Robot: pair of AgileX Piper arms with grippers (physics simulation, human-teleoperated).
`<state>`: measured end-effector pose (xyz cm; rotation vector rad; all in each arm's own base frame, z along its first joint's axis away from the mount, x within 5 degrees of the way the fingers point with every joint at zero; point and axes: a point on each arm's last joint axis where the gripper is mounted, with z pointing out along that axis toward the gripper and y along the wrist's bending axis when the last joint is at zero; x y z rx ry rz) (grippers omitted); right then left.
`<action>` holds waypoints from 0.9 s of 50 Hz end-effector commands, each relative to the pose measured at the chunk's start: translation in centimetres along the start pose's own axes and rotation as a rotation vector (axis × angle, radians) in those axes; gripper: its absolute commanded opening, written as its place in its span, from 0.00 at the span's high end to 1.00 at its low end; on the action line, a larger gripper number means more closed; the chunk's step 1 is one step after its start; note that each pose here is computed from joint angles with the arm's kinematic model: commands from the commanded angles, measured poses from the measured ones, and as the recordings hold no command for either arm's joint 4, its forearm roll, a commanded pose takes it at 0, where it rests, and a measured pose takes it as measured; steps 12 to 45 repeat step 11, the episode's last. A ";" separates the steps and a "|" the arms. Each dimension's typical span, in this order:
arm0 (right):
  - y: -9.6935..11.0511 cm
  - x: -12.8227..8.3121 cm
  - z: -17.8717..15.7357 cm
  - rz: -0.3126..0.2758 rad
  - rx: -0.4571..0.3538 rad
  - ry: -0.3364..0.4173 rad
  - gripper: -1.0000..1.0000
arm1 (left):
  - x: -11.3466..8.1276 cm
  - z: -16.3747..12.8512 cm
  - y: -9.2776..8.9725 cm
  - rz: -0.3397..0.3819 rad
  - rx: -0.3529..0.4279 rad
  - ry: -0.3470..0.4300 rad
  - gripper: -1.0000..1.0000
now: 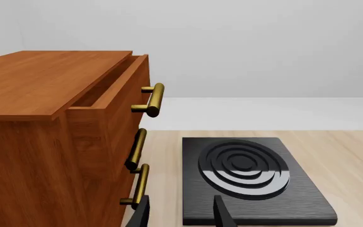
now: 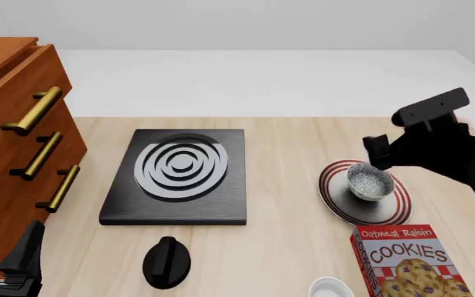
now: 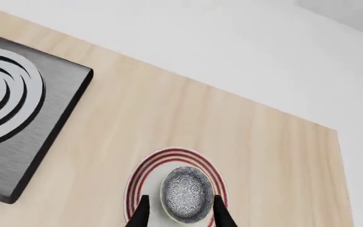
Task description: Pick the akita bowl on the ramekin and place it on the plate.
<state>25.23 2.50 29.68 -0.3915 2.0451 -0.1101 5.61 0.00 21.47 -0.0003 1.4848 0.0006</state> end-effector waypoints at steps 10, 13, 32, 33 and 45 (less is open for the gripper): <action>1.8 4.1 -16.1 0.322 -0.001 -0.544 0.00 | 0.0 0.0 0.0 0.000 0.000 0.000 0.00; 2.0 5.1 -16.9 0.374 -0.024 -0.579 0.00 | 0.0 0.0 0.0 0.000 0.000 0.000 0.00; 2.0 5.1 -16.9 0.374 -0.024 -0.579 0.00 | 0.0 0.0 0.0 0.000 0.000 0.000 0.00; 2.0 5.1 -16.9 0.374 -0.024 -0.579 0.00 | 0.0 0.0 0.0 0.000 0.000 0.000 0.00; 2.0 5.1 -16.9 0.374 -0.024 -0.579 0.00 | 0.0 0.0 0.0 0.000 0.000 0.000 0.00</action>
